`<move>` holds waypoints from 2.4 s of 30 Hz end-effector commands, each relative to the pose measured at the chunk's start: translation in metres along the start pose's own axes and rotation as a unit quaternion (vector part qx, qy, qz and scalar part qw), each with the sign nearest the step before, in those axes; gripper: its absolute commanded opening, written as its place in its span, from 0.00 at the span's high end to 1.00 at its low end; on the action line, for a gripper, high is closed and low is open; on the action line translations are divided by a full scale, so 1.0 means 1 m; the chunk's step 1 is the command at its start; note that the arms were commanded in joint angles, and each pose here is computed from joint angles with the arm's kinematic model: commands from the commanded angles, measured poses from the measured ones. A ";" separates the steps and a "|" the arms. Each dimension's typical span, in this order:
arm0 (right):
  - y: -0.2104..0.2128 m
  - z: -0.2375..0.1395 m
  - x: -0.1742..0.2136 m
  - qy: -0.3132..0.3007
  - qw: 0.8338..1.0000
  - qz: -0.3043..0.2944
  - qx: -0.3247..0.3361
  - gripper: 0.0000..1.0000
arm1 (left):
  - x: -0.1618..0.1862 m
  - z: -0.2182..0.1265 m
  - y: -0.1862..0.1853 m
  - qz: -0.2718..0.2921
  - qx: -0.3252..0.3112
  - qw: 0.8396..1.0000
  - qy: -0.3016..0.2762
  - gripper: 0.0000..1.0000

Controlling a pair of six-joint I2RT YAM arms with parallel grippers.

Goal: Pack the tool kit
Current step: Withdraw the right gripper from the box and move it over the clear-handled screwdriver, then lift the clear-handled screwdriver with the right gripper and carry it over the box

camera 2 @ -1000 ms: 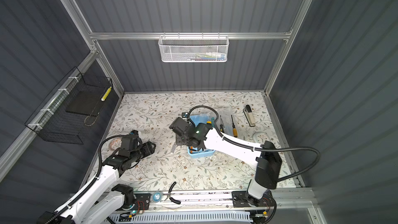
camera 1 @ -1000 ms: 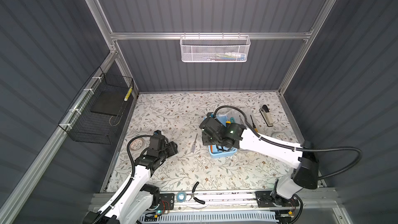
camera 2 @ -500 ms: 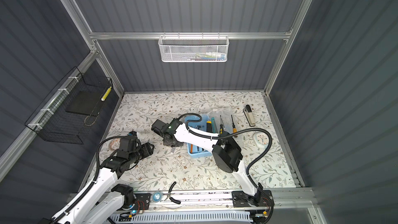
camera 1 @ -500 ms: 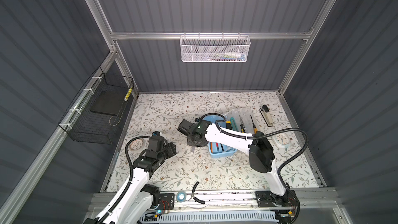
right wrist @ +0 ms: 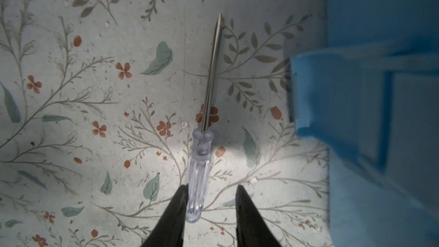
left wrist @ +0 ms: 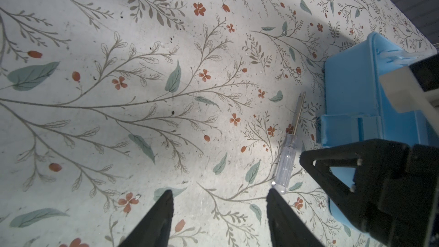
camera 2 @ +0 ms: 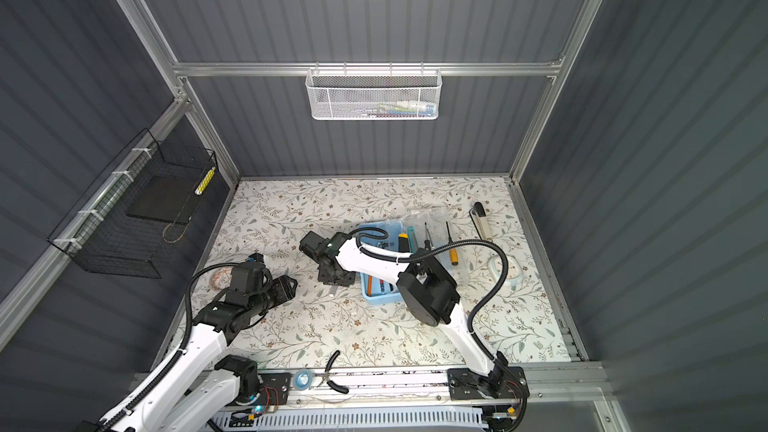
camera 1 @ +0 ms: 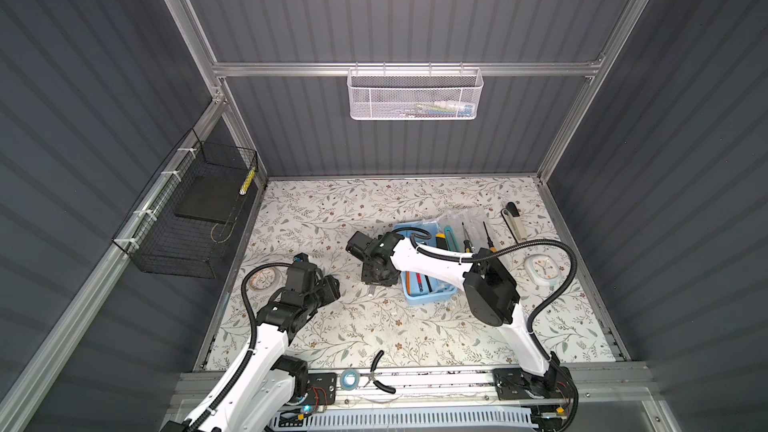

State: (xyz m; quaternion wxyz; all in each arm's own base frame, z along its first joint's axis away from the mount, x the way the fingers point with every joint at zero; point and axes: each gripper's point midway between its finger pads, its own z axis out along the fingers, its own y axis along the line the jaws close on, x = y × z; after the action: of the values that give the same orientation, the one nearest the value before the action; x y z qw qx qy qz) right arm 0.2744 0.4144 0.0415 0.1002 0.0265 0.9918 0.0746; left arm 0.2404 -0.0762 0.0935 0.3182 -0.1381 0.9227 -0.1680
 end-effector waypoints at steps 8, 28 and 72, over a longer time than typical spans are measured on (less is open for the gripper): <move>0.002 0.021 0.005 0.016 1.000 -0.012 0.002 0.66 | -0.003 -0.002 0.004 0.008 -0.011 1.000 -0.004 0.37; -0.006 0.033 0.009 0.027 0.999 -0.035 0.013 0.90 | -0.002 -0.001 0.005 0.006 -0.011 1.000 -0.006 0.37; -0.288 -0.192 -0.087 -0.248 0.949 -0.145 0.131 1.00 | -0.008 0.019 -0.021 -0.002 0.048 0.999 0.001 0.37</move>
State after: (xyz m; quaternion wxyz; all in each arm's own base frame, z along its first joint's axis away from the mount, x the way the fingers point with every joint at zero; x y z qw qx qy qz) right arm 0.3061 0.0918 0.2034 0.3485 -0.0738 0.9299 -0.0915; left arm 0.2618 -0.0939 0.0921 0.3250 -0.1263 0.9146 -0.2049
